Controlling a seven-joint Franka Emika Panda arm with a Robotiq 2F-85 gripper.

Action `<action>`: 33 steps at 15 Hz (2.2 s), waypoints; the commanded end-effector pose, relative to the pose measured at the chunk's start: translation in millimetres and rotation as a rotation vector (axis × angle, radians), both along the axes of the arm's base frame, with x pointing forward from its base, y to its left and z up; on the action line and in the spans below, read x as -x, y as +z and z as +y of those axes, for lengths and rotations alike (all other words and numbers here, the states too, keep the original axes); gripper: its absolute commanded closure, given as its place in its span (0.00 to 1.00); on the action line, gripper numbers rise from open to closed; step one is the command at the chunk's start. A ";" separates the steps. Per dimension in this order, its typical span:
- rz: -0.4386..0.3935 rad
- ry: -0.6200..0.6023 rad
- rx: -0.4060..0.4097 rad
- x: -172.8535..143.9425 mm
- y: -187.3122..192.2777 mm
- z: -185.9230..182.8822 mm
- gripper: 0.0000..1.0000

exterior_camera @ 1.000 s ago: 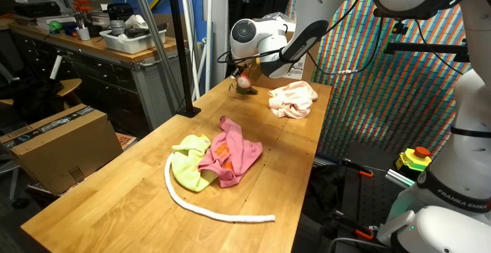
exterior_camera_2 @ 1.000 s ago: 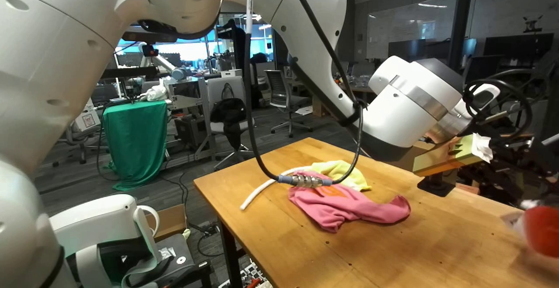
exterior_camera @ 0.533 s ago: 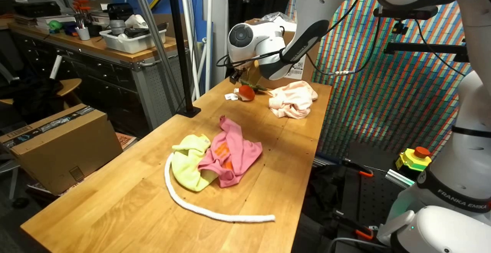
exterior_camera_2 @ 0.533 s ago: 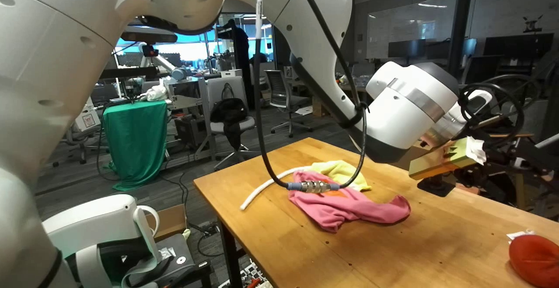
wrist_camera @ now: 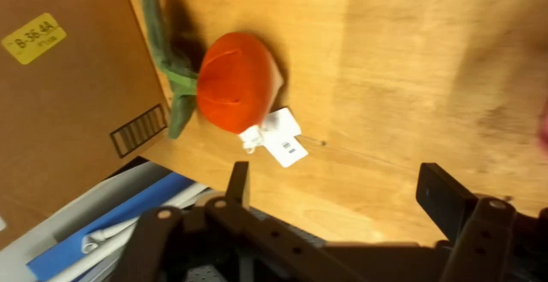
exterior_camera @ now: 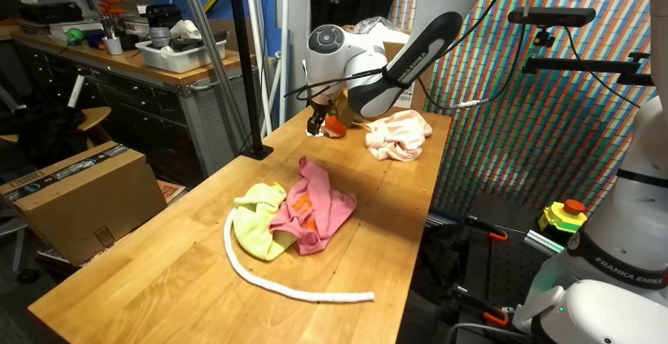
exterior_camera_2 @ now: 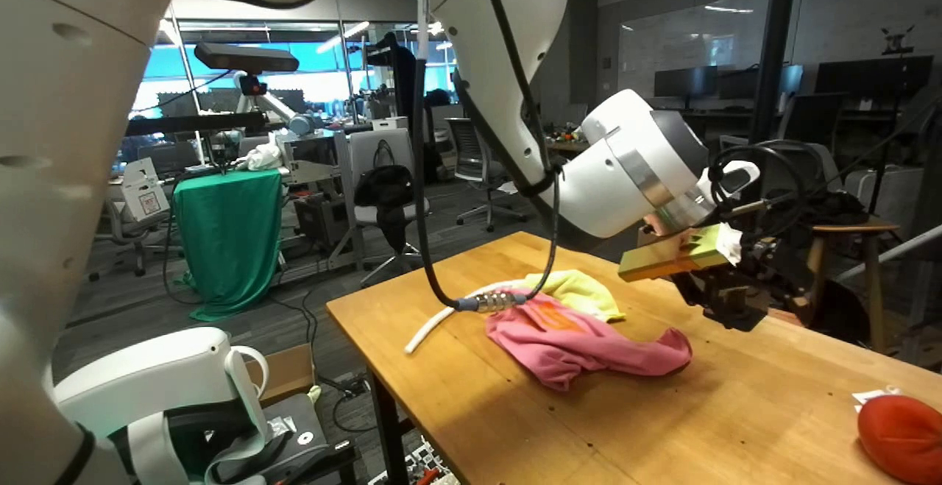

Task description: Separate the things on the heap

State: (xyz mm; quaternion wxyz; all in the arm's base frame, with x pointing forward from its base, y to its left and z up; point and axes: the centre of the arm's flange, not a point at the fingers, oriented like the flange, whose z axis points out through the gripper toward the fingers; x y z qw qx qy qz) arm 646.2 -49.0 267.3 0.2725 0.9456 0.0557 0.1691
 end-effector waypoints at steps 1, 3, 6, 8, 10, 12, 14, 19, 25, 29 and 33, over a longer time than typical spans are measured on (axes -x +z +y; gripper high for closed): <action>0.149 0.070 -0.117 35.6 25.4 29.5 0.00; 0.236 0.095 -0.188 48.6 26.5 48.3 0.00; 0.350 0.147 -0.270 64.8 27.1 73.2 0.00; 0.409 0.178 -0.312 71.1 27.2 86.0 0.00; 0.454 0.217 -0.350 75.5 27.2 96.5 0.00; 0.490 0.259 -0.387 78.9 27.7 104.9 0.00; 0.523 0.312 -0.431 82.0 26.7 113.7 0.00; 0.578 0.483 -0.513 87.6 19.8 139.0 0.00; 0.617 0.627 -0.575 94.4 9.3 158.7 0.00; 0.592 0.658 -0.555 94.4 -3.9 158.4 0.00; 0.520 0.668 -0.523 94.3 -20.8 165.0 0.00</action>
